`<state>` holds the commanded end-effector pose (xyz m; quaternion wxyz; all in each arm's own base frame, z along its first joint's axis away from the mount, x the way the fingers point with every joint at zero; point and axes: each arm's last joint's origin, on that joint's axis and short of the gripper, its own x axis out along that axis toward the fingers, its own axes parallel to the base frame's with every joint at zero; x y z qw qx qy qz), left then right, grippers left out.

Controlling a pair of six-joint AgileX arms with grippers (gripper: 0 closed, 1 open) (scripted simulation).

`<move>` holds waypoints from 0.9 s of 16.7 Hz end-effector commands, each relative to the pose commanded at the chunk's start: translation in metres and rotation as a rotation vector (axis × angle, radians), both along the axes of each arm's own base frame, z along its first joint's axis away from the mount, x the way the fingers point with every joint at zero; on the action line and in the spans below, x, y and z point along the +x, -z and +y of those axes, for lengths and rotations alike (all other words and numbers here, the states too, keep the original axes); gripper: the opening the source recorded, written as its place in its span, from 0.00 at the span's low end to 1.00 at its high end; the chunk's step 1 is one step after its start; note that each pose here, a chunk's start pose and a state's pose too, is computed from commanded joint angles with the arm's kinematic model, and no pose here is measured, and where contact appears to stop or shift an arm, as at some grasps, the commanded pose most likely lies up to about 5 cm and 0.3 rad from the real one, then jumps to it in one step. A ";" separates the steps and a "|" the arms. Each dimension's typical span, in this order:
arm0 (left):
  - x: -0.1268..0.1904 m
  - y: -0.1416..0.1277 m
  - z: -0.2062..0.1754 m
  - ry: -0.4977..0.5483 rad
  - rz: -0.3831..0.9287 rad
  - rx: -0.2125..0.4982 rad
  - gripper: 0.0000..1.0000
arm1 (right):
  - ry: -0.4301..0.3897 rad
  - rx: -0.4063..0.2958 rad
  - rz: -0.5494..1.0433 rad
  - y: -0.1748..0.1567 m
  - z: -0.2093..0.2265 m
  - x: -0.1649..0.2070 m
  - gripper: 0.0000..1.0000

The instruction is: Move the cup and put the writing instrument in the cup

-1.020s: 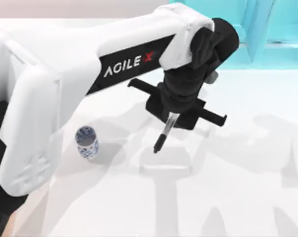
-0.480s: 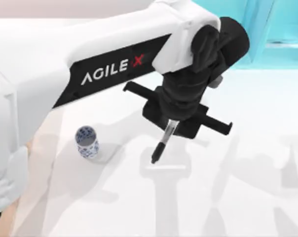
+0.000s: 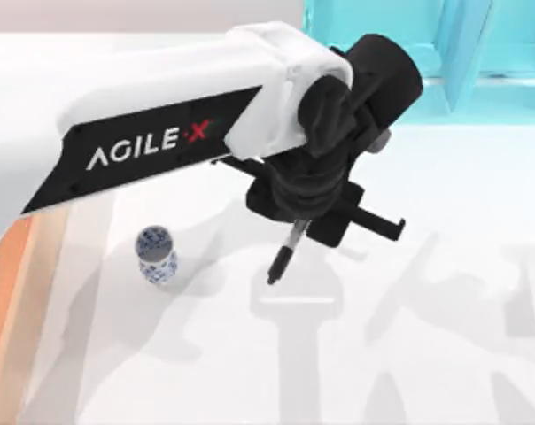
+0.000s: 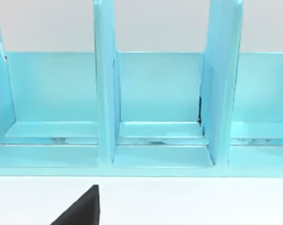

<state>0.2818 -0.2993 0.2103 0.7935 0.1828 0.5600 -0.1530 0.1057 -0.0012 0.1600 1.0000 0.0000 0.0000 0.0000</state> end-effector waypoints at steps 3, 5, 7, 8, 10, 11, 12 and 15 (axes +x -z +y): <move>-0.005 0.008 0.019 0.007 -0.113 -0.072 0.00 | 0.000 0.000 0.000 0.000 0.000 0.000 1.00; -0.011 0.015 0.036 0.010 -0.200 -0.124 0.00 | 0.000 0.000 0.000 0.000 0.000 0.000 1.00; -0.019 0.022 0.055 0.011 -0.296 -0.179 0.00 | 0.000 0.000 0.000 0.000 0.000 0.000 1.00; -0.024 0.025 0.065 0.011 -0.348 -0.208 0.00 | 0.000 0.000 0.000 0.000 0.000 0.000 1.00; -0.035 0.031 0.087 0.011 -0.457 -0.265 0.00 | 0.000 0.000 0.000 0.000 0.000 0.000 1.00; -0.042 0.034 0.098 0.010 -0.515 -0.293 0.00 | 0.000 0.000 0.000 0.000 0.000 0.000 1.00; -0.049 0.036 0.109 0.009 -0.574 -0.322 0.00 | 0.000 0.000 0.000 0.000 0.000 0.000 1.00; -0.072 0.039 0.141 0.002 -0.762 -0.407 0.00 | 0.000 0.000 0.000 0.000 0.000 0.000 1.00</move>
